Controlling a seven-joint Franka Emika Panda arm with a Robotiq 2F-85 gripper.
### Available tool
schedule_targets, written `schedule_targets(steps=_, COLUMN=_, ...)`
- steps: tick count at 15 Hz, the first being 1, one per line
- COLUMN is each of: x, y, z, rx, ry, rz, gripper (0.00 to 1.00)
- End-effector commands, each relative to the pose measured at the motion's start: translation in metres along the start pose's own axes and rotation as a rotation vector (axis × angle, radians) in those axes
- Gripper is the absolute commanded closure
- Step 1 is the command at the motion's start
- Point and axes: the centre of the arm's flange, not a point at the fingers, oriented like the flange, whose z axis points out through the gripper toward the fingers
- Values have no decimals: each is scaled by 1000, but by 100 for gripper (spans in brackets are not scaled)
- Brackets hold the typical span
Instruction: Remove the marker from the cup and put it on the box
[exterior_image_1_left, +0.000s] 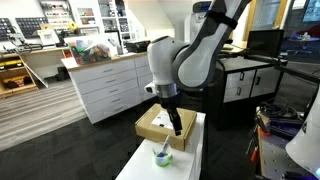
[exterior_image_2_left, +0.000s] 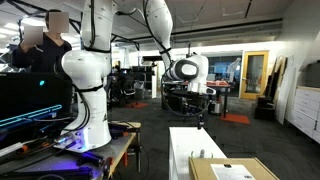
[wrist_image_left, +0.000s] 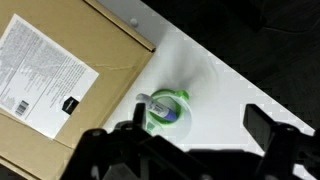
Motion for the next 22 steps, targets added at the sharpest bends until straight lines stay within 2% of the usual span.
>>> schedule_targets(steps=1, x=7, y=34, z=15, rx=-24, ry=45, rz=-90, gripper=0)
schedule_targets(steps=6, x=23, y=57, z=48, rx=0, ry=77, rz=-189, gripper=0)
schedule_targets(steps=12, x=38, y=58, z=86, rx=40, ry=58, rz=-304, gripper=0)
schedule_targets(steps=22, x=30, y=57, z=104, rx=59, ry=11, rz=-362, gripper=0)
